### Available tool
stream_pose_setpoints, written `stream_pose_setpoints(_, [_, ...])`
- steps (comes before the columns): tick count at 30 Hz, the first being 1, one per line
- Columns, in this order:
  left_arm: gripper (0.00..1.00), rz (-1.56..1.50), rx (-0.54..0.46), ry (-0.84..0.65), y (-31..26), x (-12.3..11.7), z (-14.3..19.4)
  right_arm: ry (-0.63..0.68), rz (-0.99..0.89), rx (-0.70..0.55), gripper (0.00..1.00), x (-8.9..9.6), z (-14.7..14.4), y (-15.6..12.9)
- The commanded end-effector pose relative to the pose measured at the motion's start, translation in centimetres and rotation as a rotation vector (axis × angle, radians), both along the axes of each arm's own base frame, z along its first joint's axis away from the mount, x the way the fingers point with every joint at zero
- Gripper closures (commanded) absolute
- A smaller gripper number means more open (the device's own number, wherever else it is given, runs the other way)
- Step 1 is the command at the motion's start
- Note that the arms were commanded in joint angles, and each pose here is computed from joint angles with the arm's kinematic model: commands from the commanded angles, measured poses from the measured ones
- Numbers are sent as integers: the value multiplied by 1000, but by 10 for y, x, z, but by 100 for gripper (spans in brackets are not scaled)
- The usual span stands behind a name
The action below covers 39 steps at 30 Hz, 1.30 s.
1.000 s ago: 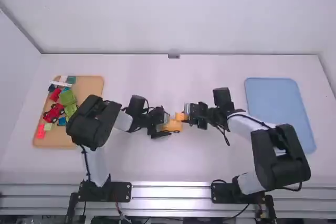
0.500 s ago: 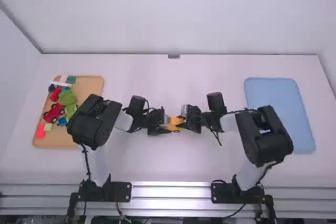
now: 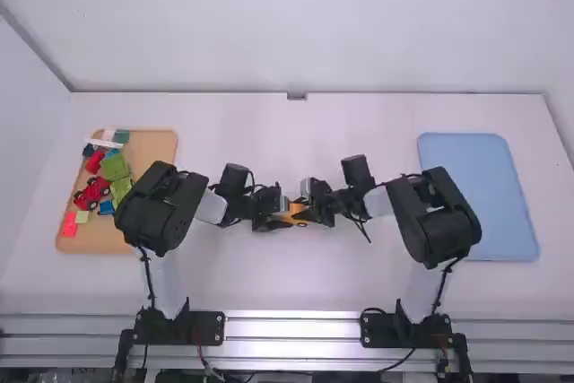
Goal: Assemble lego blocks to make yellow taxi
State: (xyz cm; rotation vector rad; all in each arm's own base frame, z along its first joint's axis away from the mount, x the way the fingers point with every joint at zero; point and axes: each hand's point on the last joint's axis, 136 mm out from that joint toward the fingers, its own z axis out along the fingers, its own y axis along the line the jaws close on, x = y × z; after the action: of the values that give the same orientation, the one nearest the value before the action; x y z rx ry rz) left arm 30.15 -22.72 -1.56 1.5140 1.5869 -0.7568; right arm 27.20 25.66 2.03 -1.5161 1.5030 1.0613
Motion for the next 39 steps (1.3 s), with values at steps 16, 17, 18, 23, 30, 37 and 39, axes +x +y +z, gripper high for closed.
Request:
stream_pose_setpoints(16, [65, -7, -3, 1, 0, 0, -2, -32, -1, -130, 94, -4, -19, 2])
stream_pose_setpoints(17, [65, -7, -3, 1, 0, 0, -2, -39, -4, -150, 94, -4, -22, 4])
stream_pose_setpoints(18, [65, -7, -3, 1, 0, 0, -2, -44, -3, -165, 95, -5, -24, 5])
stream_pose_setpoints(23, [66, 18, -13, 27, -1, 2, -1, -55, -12, -230, 97, -8, -33, 10])
stream_pose_setpoints(30, [66, 16, -15, 20, -1, 3, 0, -68, 15, -148, 97, -2, -17, 13])
stream_pose_setpoints(37, [67, 16, -13, 23, -1, 2, -1, -143, 75, 9, 98, 3, 28, 7])
stream_pose_setpoints(39, [67, 16, -13, 23, -1, 2, -1, -143, 58, 0, 97, 6, 29, 5])
